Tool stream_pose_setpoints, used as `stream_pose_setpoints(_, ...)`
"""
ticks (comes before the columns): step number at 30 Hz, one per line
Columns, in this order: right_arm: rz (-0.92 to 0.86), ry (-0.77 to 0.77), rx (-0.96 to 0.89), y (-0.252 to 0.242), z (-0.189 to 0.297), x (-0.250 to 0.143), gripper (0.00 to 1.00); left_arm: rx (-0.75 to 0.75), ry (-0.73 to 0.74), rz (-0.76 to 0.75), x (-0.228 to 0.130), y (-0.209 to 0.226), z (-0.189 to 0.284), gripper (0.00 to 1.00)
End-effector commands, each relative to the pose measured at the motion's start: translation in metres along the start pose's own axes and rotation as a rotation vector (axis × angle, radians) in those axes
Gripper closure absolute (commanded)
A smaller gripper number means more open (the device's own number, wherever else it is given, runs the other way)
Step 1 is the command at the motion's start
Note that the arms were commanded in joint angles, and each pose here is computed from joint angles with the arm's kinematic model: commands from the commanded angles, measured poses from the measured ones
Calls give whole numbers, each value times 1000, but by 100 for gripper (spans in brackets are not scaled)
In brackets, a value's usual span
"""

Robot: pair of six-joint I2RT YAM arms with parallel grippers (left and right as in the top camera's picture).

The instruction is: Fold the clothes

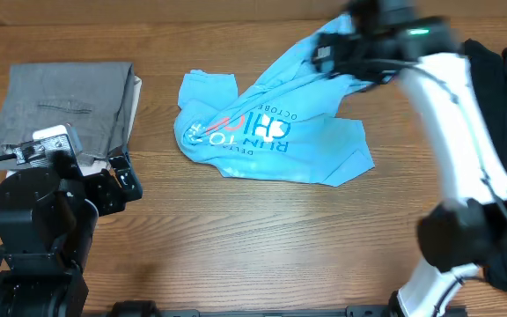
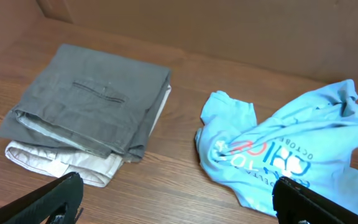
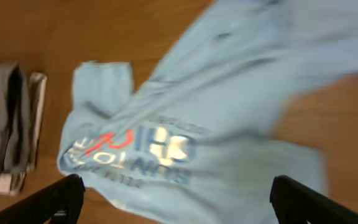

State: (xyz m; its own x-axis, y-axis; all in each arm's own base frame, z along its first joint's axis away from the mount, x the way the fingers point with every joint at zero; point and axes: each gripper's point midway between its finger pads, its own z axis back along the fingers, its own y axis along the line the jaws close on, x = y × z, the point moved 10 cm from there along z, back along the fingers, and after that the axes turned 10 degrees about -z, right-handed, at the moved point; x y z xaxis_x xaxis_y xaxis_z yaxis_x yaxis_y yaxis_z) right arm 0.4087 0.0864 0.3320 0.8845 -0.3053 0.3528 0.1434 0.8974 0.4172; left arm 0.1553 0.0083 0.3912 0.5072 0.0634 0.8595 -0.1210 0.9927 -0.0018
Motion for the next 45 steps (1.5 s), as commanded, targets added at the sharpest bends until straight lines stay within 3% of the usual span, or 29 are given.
stream_pose_setpoints(1,-118,-27,-55,-44,35,11,0,47,-5,10,0,4,0,0)
stream_pose_setpoints(9,-318,-18,-154,-118,60,20,0,12,-46,46,7,1,0,0)
stream_pose_setpoints(15,-348,-33,-164,-130,65,22,0,-294,-19,28,10,-22,-7,0)
stream_pose_setpoints(23,-348,-33,-164,-130,65,22,0,-630,176,34,11,-57,-60,0)
stream_pose_setpoints(26,-348,-33,-164,-130,65,22,0,-722,247,-1,9,-95,-93,13)
stream_pose_setpoints(30,-348,-33,-164,-130,65,22,0,-687,318,-37,-5,-146,-120,51)
stream_pose_setpoints(32,-348,-33,-164,-130,65,22,0,-609,391,-39,-21,-166,-135,81)
stream_pose_setpoints(34,-348,-33,-164,-130,65,22,0,-534,482,-51,-42,-183,-150,96)
stream_pose_setpoints(38,-348,-33,-164,-130,65,22,0,-439,641,-118,-83,-203,-182,96)
stream_pose_setpoints(45,-348,-33,-164,-130,65,22,0,-279,761,-159,-126,-202,-237,96)
